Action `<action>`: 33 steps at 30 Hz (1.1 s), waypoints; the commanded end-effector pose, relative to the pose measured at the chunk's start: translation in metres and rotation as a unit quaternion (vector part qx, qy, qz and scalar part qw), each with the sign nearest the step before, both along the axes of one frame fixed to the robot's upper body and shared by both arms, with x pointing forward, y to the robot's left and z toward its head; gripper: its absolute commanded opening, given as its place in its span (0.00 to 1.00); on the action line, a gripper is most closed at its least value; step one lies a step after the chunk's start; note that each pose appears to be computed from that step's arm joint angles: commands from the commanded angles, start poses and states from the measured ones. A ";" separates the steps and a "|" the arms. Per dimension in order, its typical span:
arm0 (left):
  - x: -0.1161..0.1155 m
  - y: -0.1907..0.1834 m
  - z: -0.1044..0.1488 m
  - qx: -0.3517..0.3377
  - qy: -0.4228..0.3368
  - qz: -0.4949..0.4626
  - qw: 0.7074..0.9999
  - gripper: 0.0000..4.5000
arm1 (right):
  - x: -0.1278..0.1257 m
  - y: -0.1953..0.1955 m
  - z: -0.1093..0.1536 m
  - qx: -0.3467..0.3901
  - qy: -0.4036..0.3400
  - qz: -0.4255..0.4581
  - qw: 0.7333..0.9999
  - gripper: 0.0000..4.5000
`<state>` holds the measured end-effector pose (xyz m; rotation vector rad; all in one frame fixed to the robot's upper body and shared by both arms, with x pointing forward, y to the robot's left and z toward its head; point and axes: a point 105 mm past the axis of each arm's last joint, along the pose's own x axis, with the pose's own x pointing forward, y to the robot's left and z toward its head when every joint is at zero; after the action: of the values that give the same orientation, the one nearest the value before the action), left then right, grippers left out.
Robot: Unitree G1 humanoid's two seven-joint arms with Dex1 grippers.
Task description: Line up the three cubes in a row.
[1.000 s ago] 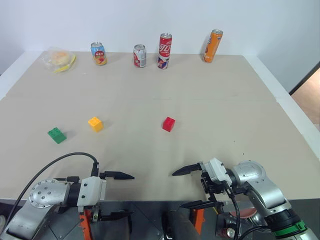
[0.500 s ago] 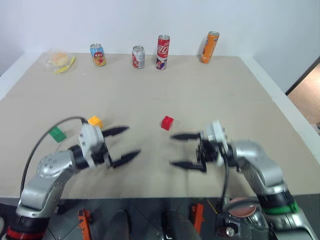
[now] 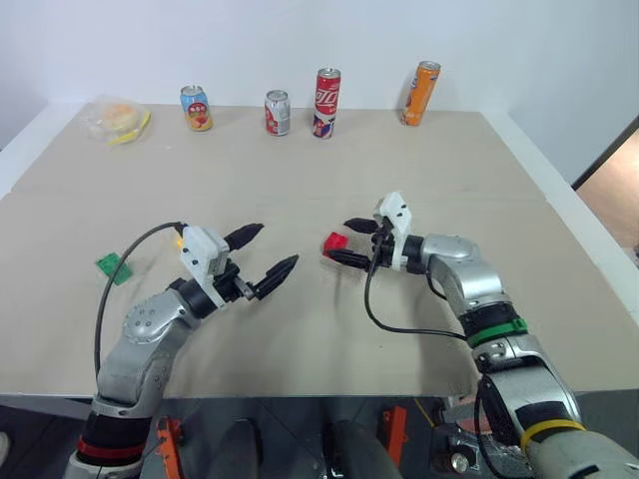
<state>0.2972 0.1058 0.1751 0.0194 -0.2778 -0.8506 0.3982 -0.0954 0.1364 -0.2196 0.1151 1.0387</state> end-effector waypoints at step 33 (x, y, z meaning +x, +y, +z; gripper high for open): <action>-0.057 0.002 -0.032 0.187 0.004 -0.231 0.955 1.00 | -0.100 -0.010 -0.015 -0.102 -0.035 0.309 0.945 0.28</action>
<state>0.2428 0.1091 0.1380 0.2874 -0.0782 -1.3362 0.2984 -0.1033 0.1177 -0.4605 0.1136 1.6352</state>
